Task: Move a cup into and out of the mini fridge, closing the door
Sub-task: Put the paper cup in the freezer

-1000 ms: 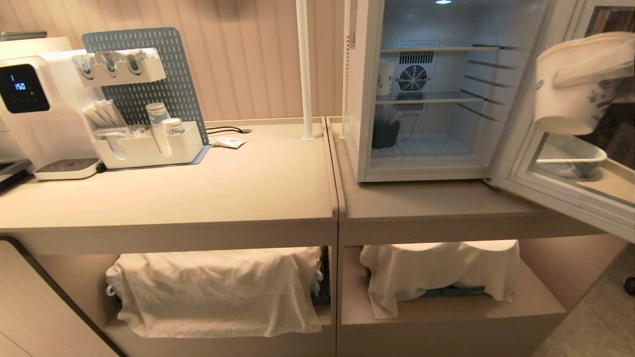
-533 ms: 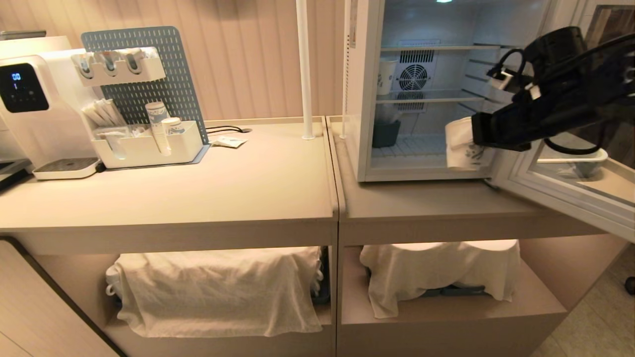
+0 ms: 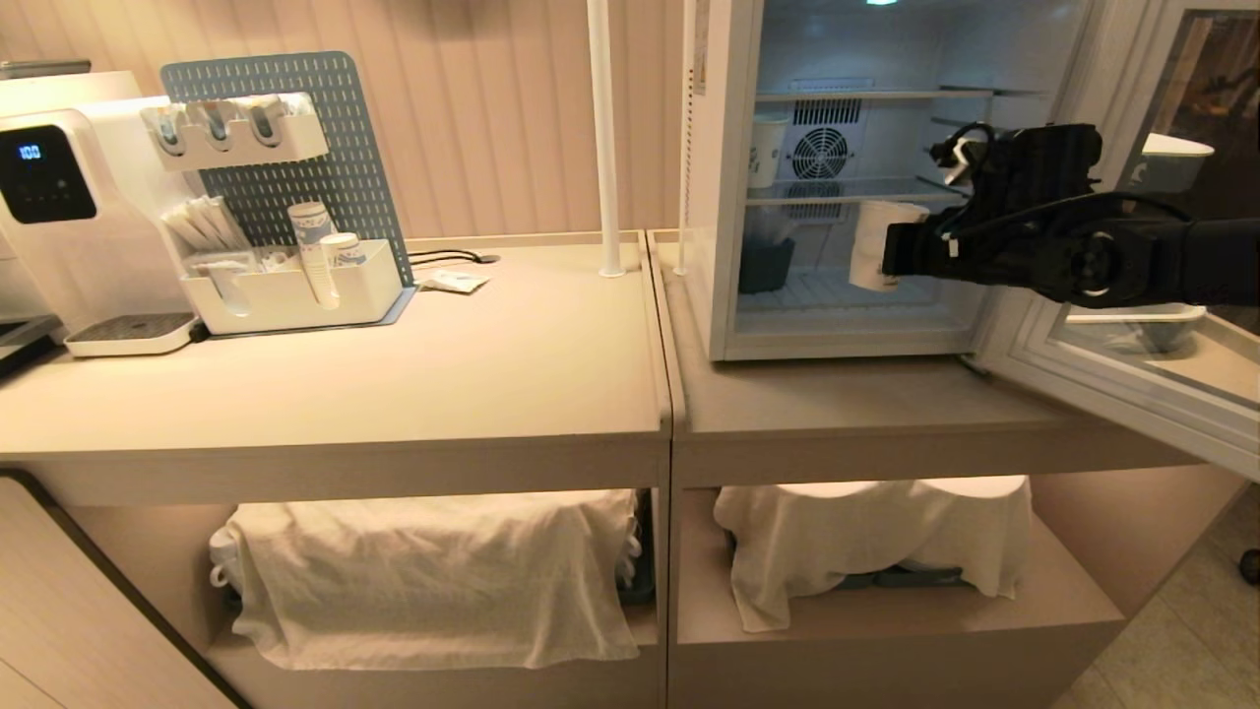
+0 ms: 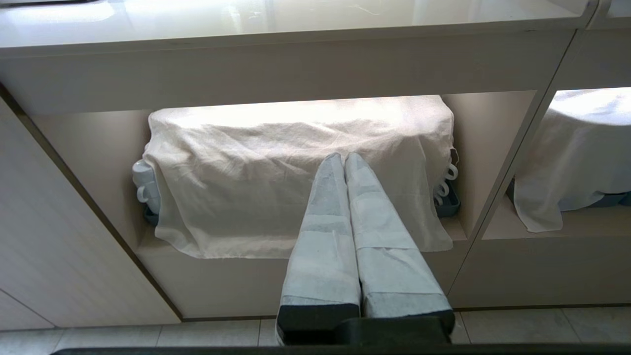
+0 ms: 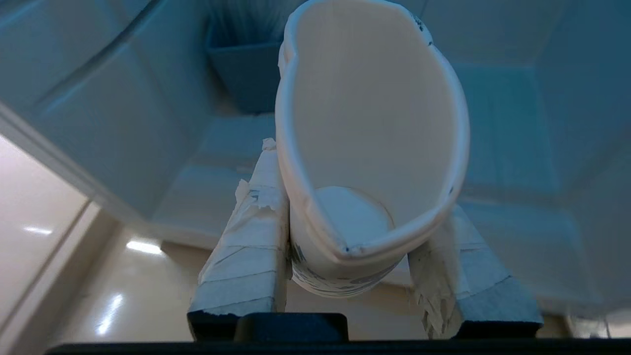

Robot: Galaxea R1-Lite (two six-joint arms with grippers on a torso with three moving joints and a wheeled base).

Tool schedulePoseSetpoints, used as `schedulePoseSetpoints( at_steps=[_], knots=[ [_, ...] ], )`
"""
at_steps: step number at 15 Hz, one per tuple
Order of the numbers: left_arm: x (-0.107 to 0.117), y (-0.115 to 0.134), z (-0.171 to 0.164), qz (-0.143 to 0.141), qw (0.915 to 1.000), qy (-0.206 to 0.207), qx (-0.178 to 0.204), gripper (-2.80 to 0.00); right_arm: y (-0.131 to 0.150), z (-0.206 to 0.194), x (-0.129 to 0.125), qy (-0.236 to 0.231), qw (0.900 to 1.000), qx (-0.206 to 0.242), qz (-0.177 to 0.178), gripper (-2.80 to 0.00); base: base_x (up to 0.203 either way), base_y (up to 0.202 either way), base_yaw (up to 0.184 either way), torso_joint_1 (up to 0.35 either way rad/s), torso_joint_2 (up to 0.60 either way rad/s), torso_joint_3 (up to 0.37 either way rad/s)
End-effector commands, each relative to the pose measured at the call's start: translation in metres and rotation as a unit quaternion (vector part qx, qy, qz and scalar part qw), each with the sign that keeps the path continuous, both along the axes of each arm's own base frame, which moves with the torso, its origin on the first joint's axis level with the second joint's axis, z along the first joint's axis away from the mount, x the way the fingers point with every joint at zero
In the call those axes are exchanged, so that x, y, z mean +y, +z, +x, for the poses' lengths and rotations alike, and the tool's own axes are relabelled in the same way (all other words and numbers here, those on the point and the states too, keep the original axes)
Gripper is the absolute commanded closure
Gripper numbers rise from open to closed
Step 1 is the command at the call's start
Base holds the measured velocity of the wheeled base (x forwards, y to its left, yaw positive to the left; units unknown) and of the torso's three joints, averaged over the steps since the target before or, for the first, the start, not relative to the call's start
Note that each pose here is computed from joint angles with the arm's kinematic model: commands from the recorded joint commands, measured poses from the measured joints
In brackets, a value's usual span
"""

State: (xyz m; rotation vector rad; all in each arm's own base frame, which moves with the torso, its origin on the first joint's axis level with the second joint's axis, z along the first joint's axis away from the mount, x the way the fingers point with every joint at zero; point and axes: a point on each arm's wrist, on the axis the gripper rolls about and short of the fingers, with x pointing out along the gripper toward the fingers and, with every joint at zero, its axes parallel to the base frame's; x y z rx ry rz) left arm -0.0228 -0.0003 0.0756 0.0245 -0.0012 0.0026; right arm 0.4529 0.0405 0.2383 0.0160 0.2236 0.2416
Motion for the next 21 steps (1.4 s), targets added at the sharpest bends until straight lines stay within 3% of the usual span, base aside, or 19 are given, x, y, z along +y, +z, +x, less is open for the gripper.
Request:
schedulePoseSetpoints(
  at_steps=[1, 8, 14, 21],
  knots=[
    [0.0, 0.0, 0.0, 0.0, 1.0, 0.0, 0.0, 0.0, -0.019, 0.008, 0.0, 0.003, 1.0, -0.005, -0.018, 0.0, 0.0, 0.0, 0.0, 0.0, 0.0, 0.0],
    [0.0, 0.0, 0.0, 0.0, 1.0, 0.0, 0.0, 0.0, -0.05, 0.024, 0.0, -0.015, 0.999, -0.014, -0.048, 0.0, 0.0, 0.0, 0.0, 0.0, 0.0, 0.0],
    [0.0, 0.0, 0.0, 0.0, 1.0, 0.0, 0.0, 0.0, -0.062, 0.044, 0.001, -0.019, 0.996, -0.079, -0.045, 0.0, 0.0, 0.0, 0.0, 0.0, 0.0, 0.0],
    [0.0, 0.0, 0.0, 0.0, 1.0, 0.0, -0.001, 0.0, -0.09, 0.057, -0.01, -0.028, 0.996, -0.058, -0.055, 0.0, 0.0, 0.0, 0.0, 0.0, 0.0, 0.0]
  ],
)
